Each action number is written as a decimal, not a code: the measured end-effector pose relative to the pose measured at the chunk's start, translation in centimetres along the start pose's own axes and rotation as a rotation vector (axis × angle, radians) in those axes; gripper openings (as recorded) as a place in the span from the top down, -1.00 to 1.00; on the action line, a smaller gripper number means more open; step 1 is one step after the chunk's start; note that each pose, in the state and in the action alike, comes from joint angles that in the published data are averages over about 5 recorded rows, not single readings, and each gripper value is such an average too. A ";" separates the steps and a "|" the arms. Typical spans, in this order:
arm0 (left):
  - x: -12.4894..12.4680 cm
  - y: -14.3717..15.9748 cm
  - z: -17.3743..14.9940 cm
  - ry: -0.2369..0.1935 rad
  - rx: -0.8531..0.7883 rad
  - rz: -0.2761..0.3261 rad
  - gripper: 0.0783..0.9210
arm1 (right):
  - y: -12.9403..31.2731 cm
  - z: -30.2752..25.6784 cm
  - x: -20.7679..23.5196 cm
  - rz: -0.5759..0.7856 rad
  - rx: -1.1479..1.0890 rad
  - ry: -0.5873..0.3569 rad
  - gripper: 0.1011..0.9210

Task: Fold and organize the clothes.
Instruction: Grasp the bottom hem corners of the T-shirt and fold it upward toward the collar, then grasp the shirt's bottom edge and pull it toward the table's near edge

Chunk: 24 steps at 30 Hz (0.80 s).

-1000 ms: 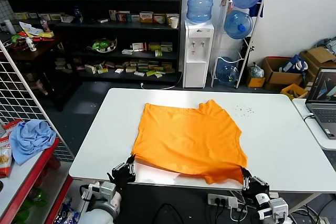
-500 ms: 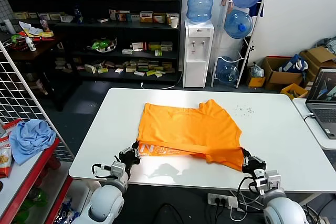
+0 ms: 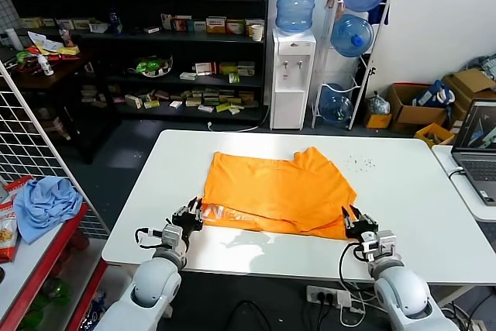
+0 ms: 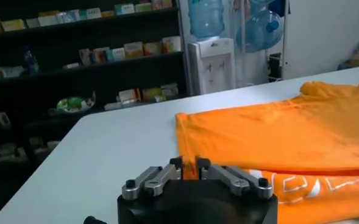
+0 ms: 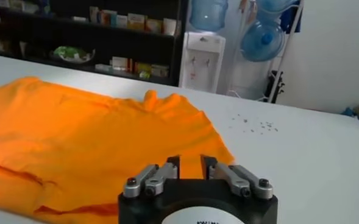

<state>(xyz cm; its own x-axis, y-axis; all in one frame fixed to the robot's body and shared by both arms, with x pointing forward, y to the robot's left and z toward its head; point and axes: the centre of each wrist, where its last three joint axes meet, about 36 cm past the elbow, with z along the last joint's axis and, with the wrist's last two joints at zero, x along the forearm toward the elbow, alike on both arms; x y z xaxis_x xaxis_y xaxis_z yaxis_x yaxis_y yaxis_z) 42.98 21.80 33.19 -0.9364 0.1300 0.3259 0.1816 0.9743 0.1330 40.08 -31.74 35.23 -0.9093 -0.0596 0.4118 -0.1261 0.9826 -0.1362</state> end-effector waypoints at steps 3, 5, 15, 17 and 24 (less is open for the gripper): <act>0.7 -0.1 0.0 0.007 0.022 0.003 0.15 | -0.4 0.2 0.9 -0.004 0.019 0.016 -0.17; 1.3 -0.3 0.1 0.014 0.037 0.007 0.01 | -0.8 0.5 1.4 -0.003 0.031 0.029 -0.31; 2.3 -0.7 0.7 0.064 0.096 0.011 -0.66 | -1.9 1.9 2.5 0.003 0.059 0.075 -0.75; 2.2 -0.6 0.8 0.072 0.103 0.009 -0.73 | -2.0 2.3 2.4 0.002 0.061 0.082 -0.72; 1.4 -0.2 1.3 0.093 0.111 0.002 -0.69 | -2.2 3.4 1.8 0.000 0.056 0.106 -0.28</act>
<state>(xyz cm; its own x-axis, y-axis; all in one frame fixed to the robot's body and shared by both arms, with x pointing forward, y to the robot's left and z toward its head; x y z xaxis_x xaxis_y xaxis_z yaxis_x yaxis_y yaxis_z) 41.20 22.03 32.41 -0.9035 0.1193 0.4116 0.1443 0.9891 0.0301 37.38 -34.58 33.17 -0.8626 -0.0381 0.5045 -0.1511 0.9711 -0.1849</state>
